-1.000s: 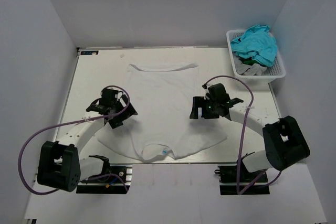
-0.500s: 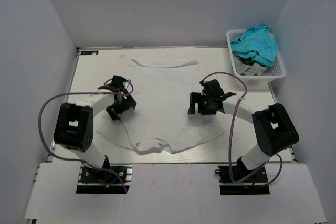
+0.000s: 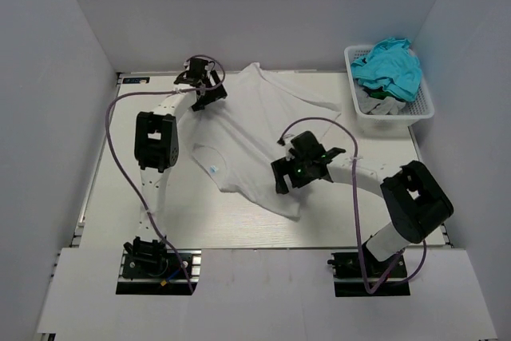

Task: Fold and stack the t-shirts
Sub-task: Flatten out the tshirt

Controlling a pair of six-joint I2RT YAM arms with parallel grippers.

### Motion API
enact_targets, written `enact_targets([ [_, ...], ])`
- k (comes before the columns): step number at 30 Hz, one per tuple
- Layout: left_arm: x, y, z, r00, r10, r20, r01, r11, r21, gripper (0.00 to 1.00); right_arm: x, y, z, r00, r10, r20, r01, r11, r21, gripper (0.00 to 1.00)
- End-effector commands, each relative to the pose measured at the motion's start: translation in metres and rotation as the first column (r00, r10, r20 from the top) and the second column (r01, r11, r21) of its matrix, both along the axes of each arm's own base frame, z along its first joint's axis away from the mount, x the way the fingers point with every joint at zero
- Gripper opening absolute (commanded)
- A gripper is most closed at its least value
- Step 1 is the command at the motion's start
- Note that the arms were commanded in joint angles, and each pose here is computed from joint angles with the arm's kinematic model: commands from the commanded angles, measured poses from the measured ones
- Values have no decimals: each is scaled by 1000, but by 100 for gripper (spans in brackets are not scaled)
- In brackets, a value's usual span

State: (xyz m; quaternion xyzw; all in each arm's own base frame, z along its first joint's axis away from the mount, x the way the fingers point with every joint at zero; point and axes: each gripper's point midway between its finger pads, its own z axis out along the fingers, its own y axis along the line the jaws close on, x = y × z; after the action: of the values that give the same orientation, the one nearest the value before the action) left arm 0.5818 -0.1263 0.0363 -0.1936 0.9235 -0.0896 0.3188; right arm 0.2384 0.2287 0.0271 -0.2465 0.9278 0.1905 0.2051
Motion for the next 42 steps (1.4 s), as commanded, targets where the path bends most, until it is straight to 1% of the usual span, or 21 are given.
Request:
enact_targets([
  [1,12,-82,13,941,-301,152,326,927,-187,100,-66,27,-13,945,292,-149,-291,956,30,90],
  [3,21,-108,39,893,-363,267,425,875,-231,100,-84,54,-11,883,435,-174,-421,900,114,90],
  [4,24,-120,49,874,-380,302,454,861,-231,100,-83,79,3,850,510,-129,-488,856,167,90],
  [8,32,-131,70,865,-367,343,447,874,-192,100,-94,112,28,764,645,-29,-628,753,198,90],
  [12,35,-127,87,863,-359,355,436,884,-166,100,-95,129,63,743,663,91,-658,701,275,90],
  [15,37,-116,105,877,-328,351,391,912,-124,100,-68,131,80,825,538,174,-566,785,252,90],
  [17,35,-109,143,859,-326,396,385,919,-79,100,-49,120,91,884,428,187,-462,859,220,90],
  [18,26,-102,167,855,-318,409,373,926,-59,100,-30,106,92,926,320,199,-353,922,158,90],
  [19,22,-100,157,862,-335,380,380,924,-46,100,-24,103,93,937,279,211,-312,939,143,90],
  [20,12,-93,188,852,-329,406,370,929,-23,100,-14,91,96,959,195,205,-225,965,132,90],
  [21,-2,-91,185,870,-328,368,358,934,-14,100,-7,80,95,971,132,198,-156,982,109,90],
  [22,-19,-82,180,891,-335,308,351,936,5,100,21,53,96,964,-31,265,22,999,37,90],
  [24,-64,-78,180,905,-349,243,357,934,15,100,37,17,90,949,-170,267,182,983,-24,90],
  [25,-80,-75,175,916,-338,216,349,937,-11,100,39,6,83,943,-198,267,219,974,-52,90],
  [26,-114,-79,135,922,-368,119,374,927,-32,100,42,-2,82,939,-213,271,239,969,-64,90],
  [28,-148,-88,146,918,-365,157,383,918,-102,100,55,-17,72,931,-264,254,293,952,-86,90],
  [29,-179,-91,108,920,-385,76,392,911,-129,100,57,-20,68,931,-273,242,302,949,-90,90],
  [32,-222,-104,77,911,-412,19,405,885,-230,100,76,-27,52,927,-311,212,338,935,-107,90],
  [35,-243,-105,54,908,-417,-33,401,890,-219,100,99,-35,42,907,-344,243,389,906,-169,90],
  [37,-242,-92,43,927,-367,-75,351,922,-166,100,122,-38,50,884,-359,298,423,886,-188,90],
  [42,-271,-60,-14,928,-247,-280,237,969,-72,100,157,-64,46,842,-355,406,498,801,-332,90],
])
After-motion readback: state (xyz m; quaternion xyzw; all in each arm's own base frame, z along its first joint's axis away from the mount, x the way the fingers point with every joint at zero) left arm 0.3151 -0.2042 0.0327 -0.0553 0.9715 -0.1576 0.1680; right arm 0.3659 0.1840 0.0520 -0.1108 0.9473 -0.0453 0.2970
